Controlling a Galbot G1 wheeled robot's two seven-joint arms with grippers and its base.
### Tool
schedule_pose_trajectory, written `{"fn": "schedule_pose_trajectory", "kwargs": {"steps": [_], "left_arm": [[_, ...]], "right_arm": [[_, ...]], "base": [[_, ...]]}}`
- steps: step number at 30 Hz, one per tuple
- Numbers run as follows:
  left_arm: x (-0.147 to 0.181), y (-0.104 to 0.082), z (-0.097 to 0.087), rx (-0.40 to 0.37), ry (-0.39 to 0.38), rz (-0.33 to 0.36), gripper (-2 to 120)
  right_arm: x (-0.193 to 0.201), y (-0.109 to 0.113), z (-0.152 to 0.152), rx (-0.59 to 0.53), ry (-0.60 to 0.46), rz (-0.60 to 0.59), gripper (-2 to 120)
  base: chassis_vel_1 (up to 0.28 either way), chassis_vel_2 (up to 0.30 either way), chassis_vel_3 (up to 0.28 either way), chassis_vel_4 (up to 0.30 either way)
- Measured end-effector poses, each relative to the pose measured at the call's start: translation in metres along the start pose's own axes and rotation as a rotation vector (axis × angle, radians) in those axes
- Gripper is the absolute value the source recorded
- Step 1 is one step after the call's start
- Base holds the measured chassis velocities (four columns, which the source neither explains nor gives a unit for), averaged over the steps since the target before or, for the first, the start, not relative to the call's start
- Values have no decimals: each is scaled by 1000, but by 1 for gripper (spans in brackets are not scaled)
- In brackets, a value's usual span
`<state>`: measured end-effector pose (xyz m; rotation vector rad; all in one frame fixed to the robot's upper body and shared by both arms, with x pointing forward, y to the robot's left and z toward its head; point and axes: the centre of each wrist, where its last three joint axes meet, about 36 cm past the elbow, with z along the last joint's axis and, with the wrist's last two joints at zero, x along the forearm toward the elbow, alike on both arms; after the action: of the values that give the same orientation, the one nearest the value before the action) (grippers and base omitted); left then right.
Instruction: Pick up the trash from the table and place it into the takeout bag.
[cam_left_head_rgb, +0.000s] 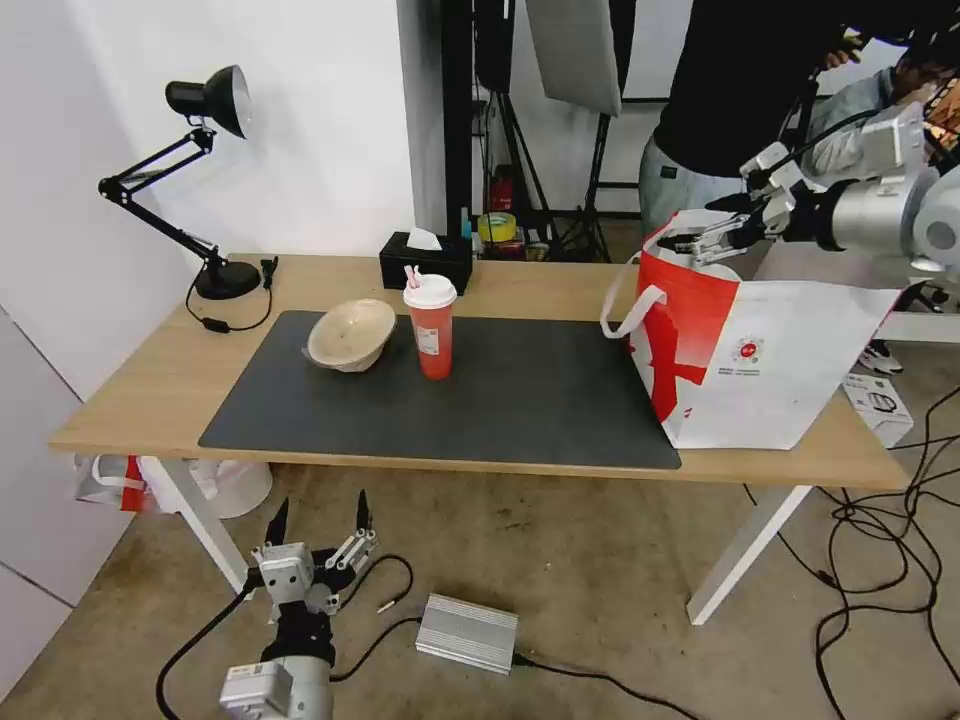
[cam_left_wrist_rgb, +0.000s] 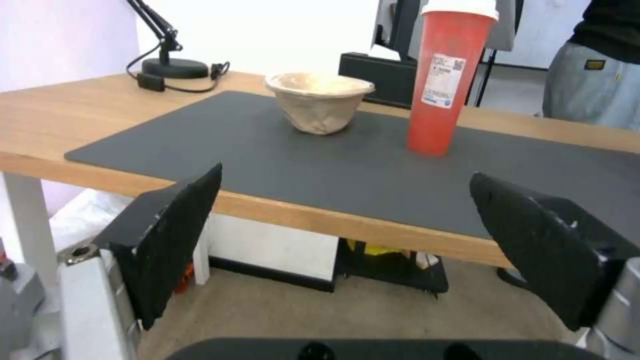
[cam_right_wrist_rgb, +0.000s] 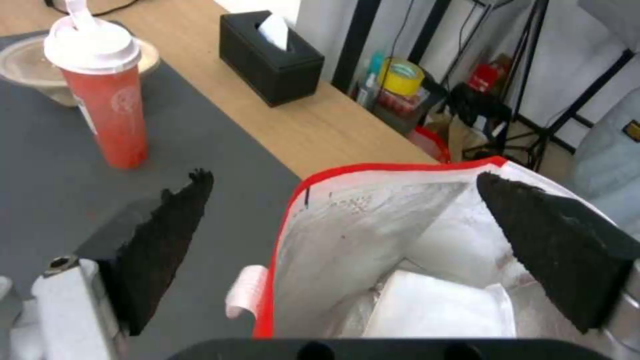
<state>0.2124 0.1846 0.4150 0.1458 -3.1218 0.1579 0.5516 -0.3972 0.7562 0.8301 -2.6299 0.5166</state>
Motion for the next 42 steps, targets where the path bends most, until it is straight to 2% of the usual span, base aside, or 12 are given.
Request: {"fn": "schedule_pose_trajectory", "kwargs": {"steps": [20,27,35,36,39,40,42], "left_arm": [[1,0,-2,-1,-1,-1,100],[1,0,-2,-2,-2,-1,100],[1,1,-3,-4,-6,-3,100],[1,2,-5,-7,-12,-6,100],[1,2,-5,-7,-12,-6,100],[2,3,-6,-9,-13,-9,100],[2,3,-6,-9,-13,-9,100]], "right_arm": [[5,3,4,3,1,8,100],[8,16,0,13,-108,37,100],[7,22,-4,26,-137,75,100],[3,39,-7,40,-197,116,100],[3,39,-7,40,-197,116,100],[-2,60,-4,25,-287,152,100],[-2,60,-4,25,-287,152,100]], "base": [[0,0,0,0],[0,0,0,0],[0,0,0,0],[0,0,0,0],[0,0,0,0],[0,0,0,0],[0,0,0,0]]}}
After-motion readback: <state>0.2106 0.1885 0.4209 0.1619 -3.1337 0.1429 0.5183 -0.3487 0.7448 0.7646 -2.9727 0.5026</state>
